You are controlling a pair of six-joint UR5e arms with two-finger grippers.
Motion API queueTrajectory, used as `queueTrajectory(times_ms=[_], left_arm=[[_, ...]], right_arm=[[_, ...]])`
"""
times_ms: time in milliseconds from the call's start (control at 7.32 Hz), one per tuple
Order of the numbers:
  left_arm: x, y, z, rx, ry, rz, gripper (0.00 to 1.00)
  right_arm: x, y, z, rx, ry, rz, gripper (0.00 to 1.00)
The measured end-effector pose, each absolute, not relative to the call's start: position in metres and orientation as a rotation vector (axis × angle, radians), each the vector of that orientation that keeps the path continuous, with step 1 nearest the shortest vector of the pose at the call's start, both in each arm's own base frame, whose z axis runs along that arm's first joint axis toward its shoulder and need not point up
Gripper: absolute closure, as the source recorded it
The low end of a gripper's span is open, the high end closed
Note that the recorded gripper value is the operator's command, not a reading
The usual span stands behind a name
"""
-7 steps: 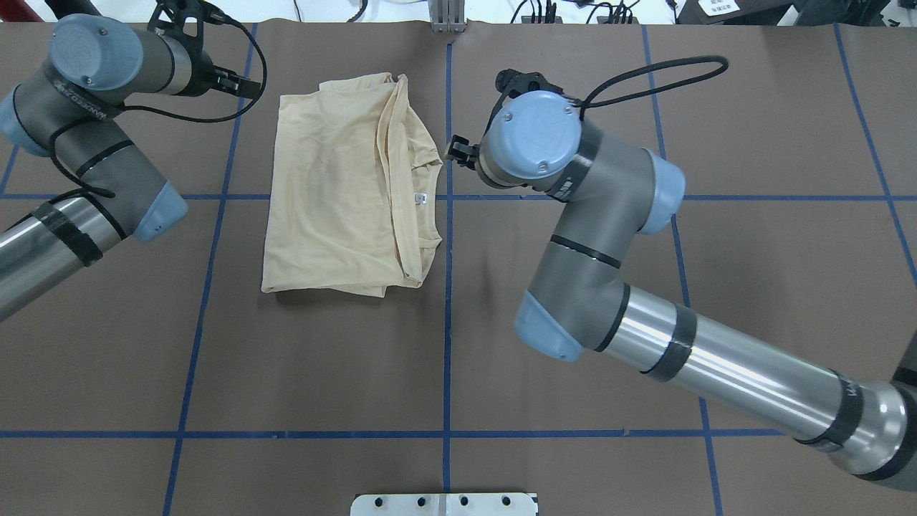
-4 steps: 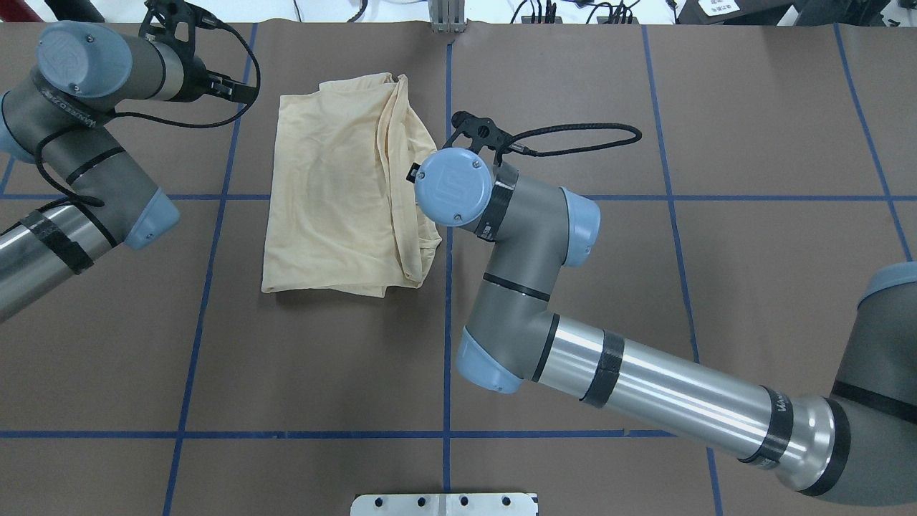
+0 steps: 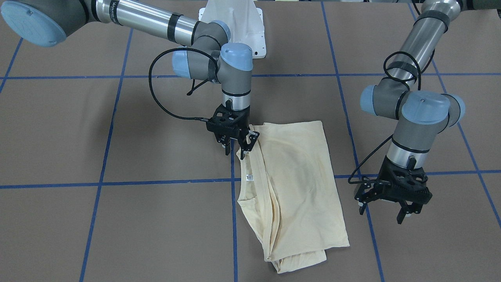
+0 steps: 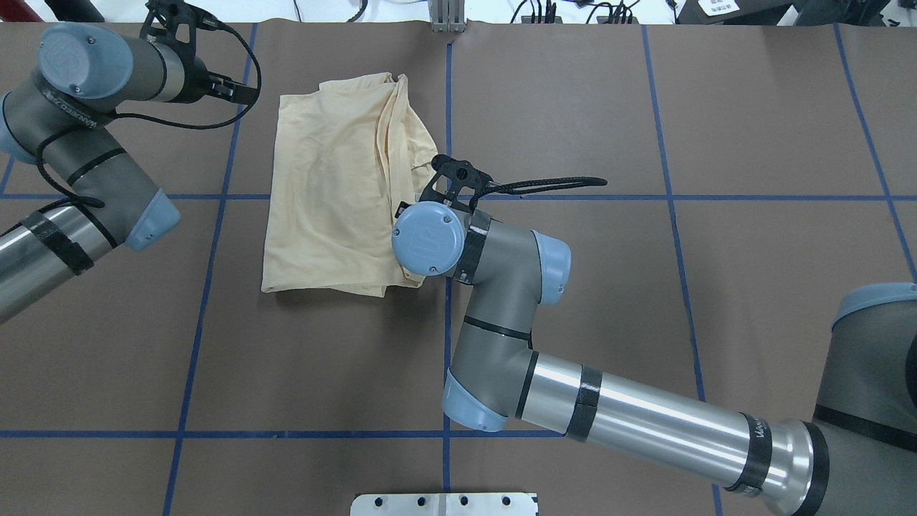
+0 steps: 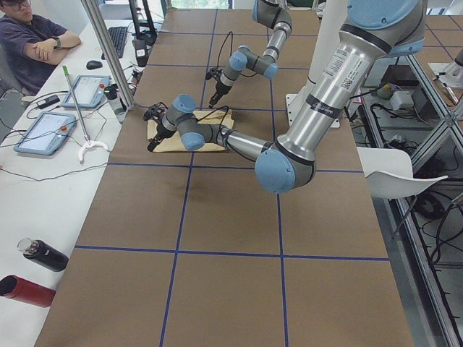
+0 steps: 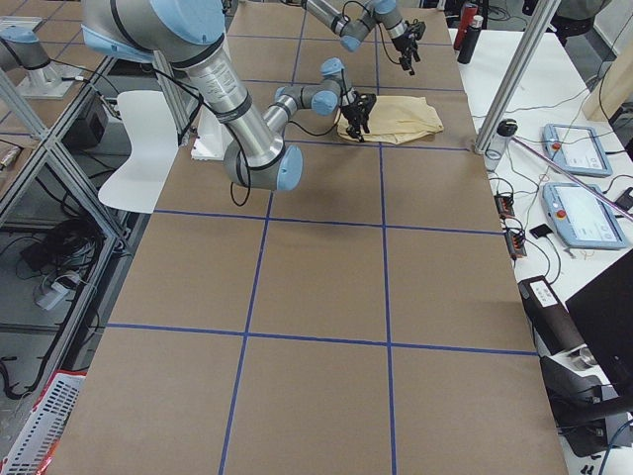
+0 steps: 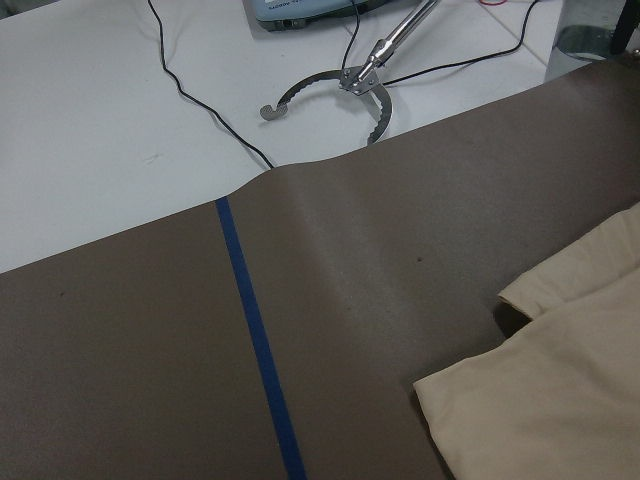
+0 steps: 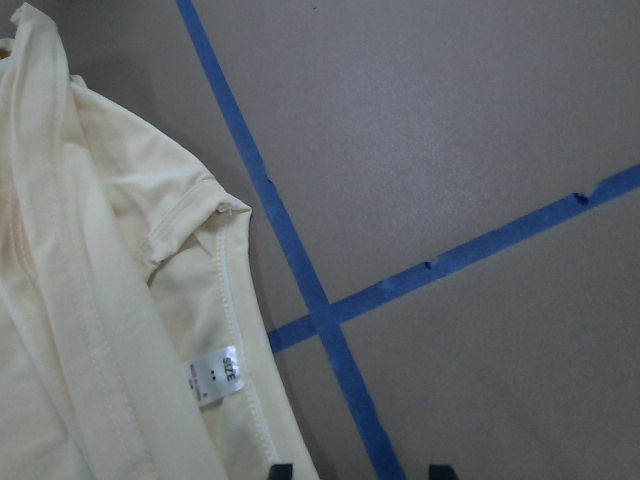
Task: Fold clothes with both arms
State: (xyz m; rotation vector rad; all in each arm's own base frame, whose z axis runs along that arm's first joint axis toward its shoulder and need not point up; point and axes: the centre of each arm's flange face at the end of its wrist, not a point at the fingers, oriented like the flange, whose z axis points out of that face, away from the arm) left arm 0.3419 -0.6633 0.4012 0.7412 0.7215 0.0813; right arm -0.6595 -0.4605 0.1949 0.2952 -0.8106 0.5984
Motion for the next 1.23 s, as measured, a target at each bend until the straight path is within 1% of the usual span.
queueTrajectory(times_ms=[547,683,820,957,1230], left_arm=[[0.342,-0.663,0.401,0.741,0.721,0.081,0.0],[0.342,-0.663,0.401,0.741,0.721,0.081,0.0],[0.342,-0.663,0.401,0.741,0.721,0.081,0.0],[0.342,-0.663,0.401,0.741,0.721,0.081,0.0],[0.342,-0.663,0.401,0.741,0.721,0.081,0.0]], right_arm=[[-0.676,-0.449,0.198,0.291,-0.814,0.581,0.55],[-0.68,-0.443,0.198,0.288,-0.816,0.575,0.59],[-0.682,-0.44,0.198,0.287,-0.816,0.571,0.84],[-0.683,-0.438,0.198,0.286,-0.817,0.57,1.0],[-0.683,-0.437,0.194,0.288,-0.824,0.563,1.0]])
